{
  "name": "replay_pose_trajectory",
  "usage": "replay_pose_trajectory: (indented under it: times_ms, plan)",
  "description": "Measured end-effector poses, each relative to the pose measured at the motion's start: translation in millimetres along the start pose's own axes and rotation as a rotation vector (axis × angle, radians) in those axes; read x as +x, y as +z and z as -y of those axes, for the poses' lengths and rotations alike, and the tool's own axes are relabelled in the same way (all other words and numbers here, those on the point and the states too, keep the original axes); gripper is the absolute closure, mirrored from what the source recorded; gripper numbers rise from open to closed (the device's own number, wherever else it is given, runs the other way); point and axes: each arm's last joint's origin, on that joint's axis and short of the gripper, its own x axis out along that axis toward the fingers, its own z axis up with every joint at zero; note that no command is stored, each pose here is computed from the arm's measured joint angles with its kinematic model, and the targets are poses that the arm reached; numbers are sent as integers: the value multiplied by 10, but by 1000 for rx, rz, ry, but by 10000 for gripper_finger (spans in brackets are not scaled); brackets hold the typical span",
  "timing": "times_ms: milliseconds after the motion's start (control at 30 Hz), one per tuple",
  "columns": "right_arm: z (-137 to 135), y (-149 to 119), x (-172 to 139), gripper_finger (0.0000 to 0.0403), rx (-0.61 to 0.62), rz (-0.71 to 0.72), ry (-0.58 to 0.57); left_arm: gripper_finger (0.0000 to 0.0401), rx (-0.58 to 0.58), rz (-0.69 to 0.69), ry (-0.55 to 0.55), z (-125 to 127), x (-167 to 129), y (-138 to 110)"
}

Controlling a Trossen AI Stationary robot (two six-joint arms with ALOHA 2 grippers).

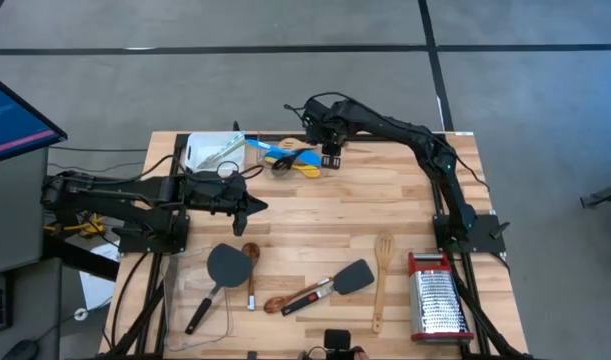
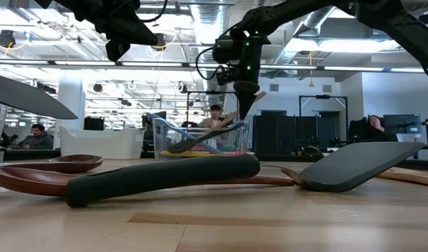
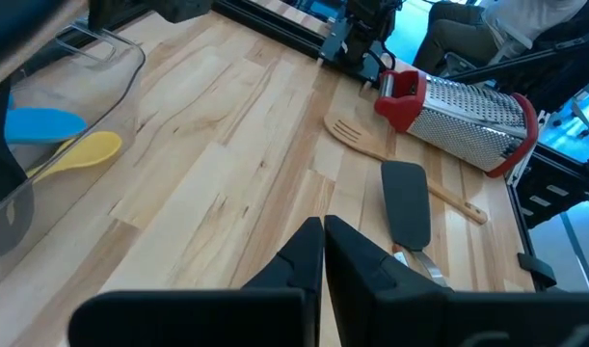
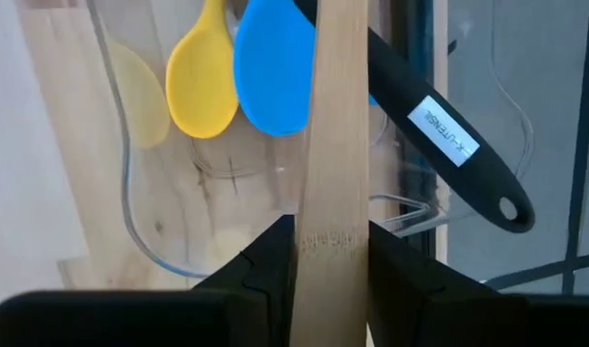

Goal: Pick & Place Kitchen Items
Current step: Put the brown slotted spoon into the top transparent bin

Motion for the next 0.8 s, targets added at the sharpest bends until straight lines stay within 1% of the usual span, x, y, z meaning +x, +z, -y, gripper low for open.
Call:
replay_pose_trajectory:
  times_ms: [100, 167, 267, 400, 500, 633, 800]
  plan:
    - [-29, 14, -6, 292, -16, 1, 0, 399, 0, 0, 0, 0, 1, 0]
    - [-45, 22, -9, 274, -34, -4, -15, 399, 0, 0, 0, 0, 0, 0]
    - [-62, 34, -14, 235, -46, -9, -39, 399, 0, 0, 0, 0, 0, 0]
    - [-61, 25, -14, 176, -53, -20, -43, 399, 0, 0, 0, 0, 1, 0]
    - [-63, -5, -15, 147, -80, -60, -59, 399, 0, 0, 0, 1, 0, 0]
    - [-66, -50, -25, 139, -92, -120, -83, 399, 0, 0, 0, 0, 0, 0]
    - [-65, -78, -207, 139, -105, -158, -68, 399, 0, 0, 0, 0, 0, 0]
